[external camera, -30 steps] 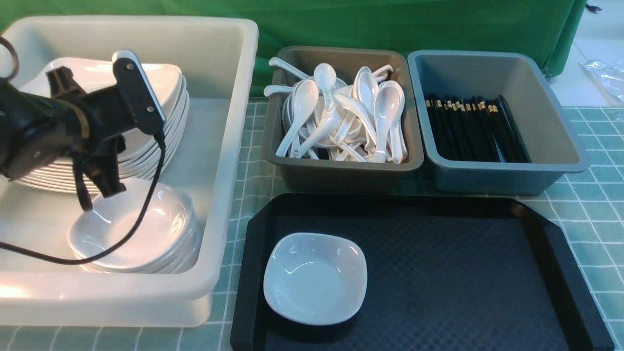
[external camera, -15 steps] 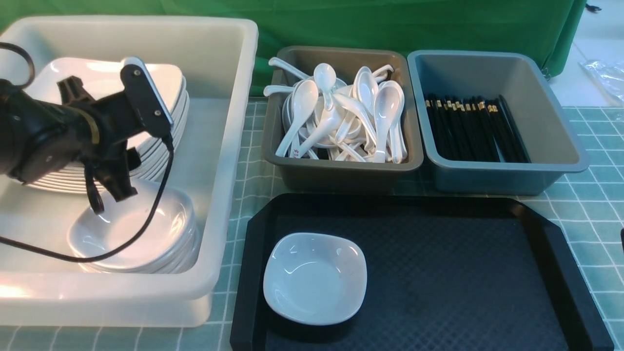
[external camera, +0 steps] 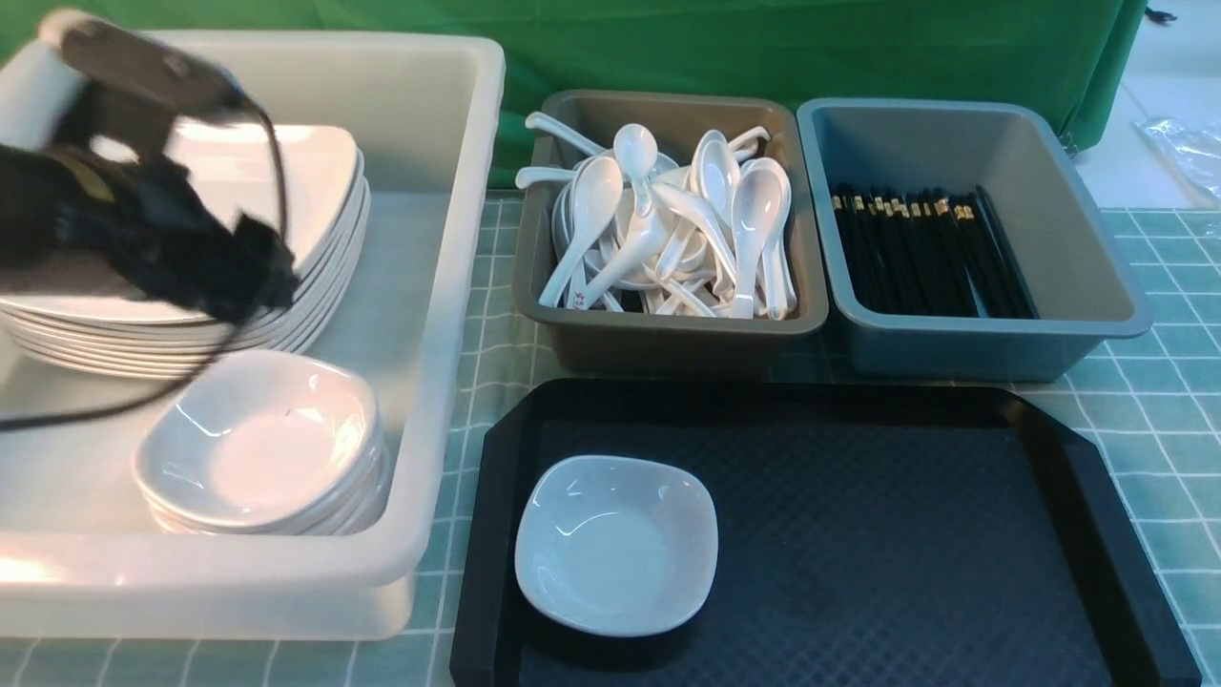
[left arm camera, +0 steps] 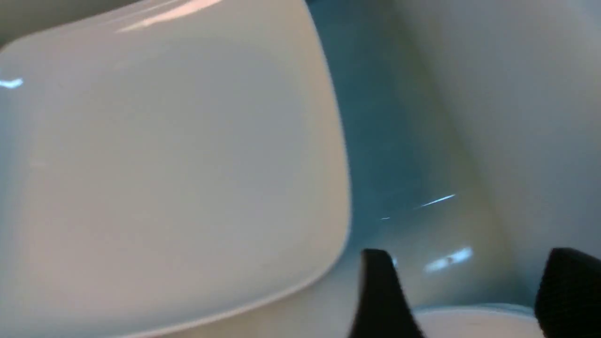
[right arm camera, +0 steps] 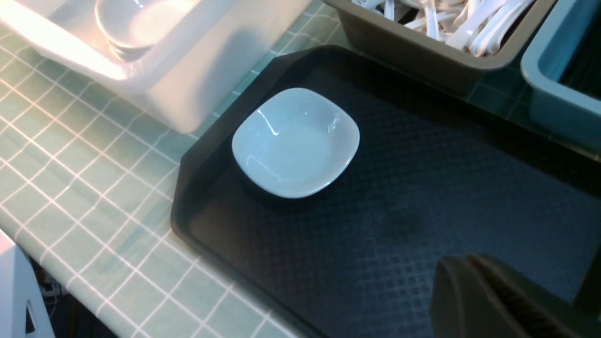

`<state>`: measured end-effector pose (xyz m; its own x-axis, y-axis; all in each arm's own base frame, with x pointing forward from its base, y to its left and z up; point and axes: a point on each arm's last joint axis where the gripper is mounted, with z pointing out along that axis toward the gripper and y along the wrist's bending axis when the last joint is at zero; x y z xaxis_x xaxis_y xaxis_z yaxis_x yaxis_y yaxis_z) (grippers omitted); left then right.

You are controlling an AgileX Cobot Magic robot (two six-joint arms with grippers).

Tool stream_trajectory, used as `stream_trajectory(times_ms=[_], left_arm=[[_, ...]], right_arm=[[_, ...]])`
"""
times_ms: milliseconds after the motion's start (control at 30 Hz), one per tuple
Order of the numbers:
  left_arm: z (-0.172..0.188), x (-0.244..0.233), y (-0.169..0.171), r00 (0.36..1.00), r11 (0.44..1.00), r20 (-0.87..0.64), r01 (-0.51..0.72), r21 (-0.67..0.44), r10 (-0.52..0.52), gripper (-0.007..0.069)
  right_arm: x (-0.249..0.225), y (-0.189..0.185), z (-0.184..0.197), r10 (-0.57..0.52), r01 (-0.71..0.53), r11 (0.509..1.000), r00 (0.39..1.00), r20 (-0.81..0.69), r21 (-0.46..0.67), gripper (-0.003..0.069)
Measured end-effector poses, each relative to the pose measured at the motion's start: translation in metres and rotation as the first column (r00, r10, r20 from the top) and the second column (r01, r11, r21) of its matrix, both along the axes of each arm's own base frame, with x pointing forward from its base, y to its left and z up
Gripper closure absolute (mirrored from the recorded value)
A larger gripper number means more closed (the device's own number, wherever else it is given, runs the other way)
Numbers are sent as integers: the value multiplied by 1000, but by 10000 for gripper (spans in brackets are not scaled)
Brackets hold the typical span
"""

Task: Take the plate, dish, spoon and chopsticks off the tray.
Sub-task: Use the left arm to grab a small plate from the dinner plate

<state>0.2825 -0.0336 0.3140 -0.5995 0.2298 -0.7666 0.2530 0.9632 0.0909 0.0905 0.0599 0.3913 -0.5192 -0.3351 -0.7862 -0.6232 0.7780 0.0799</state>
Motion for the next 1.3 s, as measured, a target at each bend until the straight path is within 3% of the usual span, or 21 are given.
stream_trajectory(times_ms=[67,167,200,267,300,400,533,700,867,967,1000,1033,1100,1300], left_arm=[[10,-13,-4,1000,999,-6,24,-38,-24,429],[22,-35,-21,986,986,-14,165,-34,-165,584],[22,-36,-23,984,984,-19,175,-36,-175,588],[23,-52,-57,941,942,-45,335,-38,-336,617],[22,-53,-59,936,937,-53,348,-34,-349,618],[4,-75,-110,819,832,-183,555,17,-543,624],[-33,-103,-172,676,689,-342,717,102,-653,622],[-70,-114,-211,593,580,-411,796,171,-692,571],[-99,-106,-227,584,547,-434,807,221,-686,445],[-107,-100,-230,599,547,-425,798,251,-679,375],[-115,-95,-233,621,555,-413,783,281,-666,302],[-116,-94,-233,623,551,-408,782,291,-668,294],[-128,-83,-234,663,581,-395,748,320,-636,202],[-148,-60,-228,722,653,-386,688,316,-574,130]], right_arm=[[0,0,0,-1,1,1000,1000,0,-1,624],[0,-1,0,-6,6,1000,1000,5,-12,624],[0,-1,0,-4,4,1000,1000,5,-14,624],[1,-2,-1,-8,8,1000,1000,9,-26,620],[1,-2,-1,-8,9,1000,1000,9,-27,620],[1,-2,-1,-7,7,999,1000,5,-31,615],[-2,-2,-4,4,-6,999,1000,-28,-47,613],[-6,-3,-7,22,-28,997,996,-82,-71,606],[-10,-4,-10,34,-45,995,993,-117,-89,603],[-13,-5,-9,35,-45,995,994,-107,-89,602],[-17,-6,-8,35,-43,995,995,-93,-86,598],[-17,-6,-8,34,-42,995,995,-91,-86,598],[-22,-8,-12,34,-41,996,996,-82,-84,594],[-29,-10,-24,32,-40,995,995,-90,-87,592]])
